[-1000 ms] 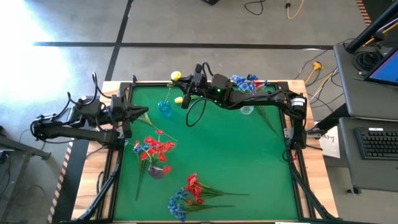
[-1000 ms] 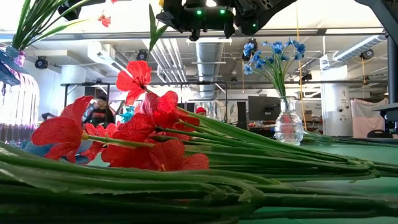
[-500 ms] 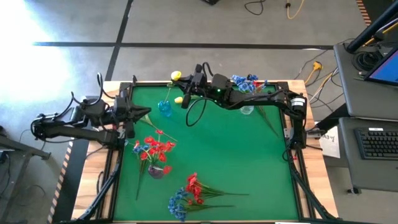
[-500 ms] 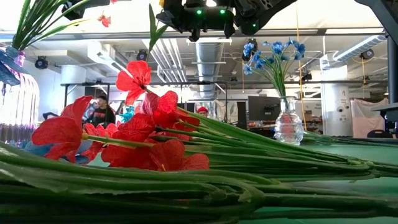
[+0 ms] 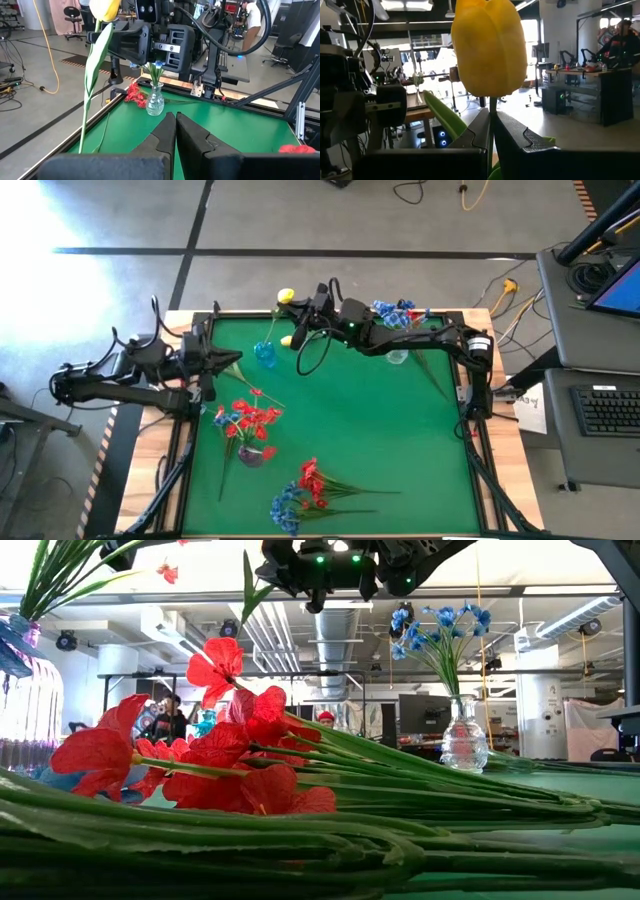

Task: Sort flowers into vase by color
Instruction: Put the yellow tulip into the blue vase

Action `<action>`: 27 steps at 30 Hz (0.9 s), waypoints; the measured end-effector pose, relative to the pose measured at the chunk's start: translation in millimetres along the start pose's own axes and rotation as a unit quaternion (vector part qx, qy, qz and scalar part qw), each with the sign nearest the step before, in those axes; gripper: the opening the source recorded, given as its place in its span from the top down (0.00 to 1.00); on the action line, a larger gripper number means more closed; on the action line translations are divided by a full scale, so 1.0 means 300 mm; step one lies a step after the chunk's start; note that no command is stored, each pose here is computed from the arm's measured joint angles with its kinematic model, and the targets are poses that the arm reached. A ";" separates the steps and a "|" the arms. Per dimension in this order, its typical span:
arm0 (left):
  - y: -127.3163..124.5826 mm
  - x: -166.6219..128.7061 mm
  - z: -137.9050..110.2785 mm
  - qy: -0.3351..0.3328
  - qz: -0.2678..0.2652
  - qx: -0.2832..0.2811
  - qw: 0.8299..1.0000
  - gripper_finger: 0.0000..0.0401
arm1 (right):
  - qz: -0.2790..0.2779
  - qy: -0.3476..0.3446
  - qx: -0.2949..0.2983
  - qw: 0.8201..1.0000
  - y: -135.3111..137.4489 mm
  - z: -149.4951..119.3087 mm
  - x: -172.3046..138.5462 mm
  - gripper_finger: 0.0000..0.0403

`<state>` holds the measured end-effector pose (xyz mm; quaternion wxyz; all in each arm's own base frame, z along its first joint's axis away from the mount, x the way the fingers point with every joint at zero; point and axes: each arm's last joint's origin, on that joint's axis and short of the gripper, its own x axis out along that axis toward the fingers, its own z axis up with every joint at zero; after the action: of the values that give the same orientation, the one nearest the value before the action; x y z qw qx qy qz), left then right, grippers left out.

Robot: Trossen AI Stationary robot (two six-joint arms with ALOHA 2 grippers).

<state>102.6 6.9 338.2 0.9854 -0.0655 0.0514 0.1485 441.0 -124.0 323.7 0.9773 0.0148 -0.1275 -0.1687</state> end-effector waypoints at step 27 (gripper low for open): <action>0.000 -0.001 0.003 -0.004 0.000 0.007 1.000 1.00 | -0.003 0.002 0.007 1.000 -0.003 0.040 0.019 0.97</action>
<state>102.5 7.0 339.0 0.9861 -0.0579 0.0483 0.1480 442.8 -126.5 336.6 0.9770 0.0220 -0.1262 -0.1704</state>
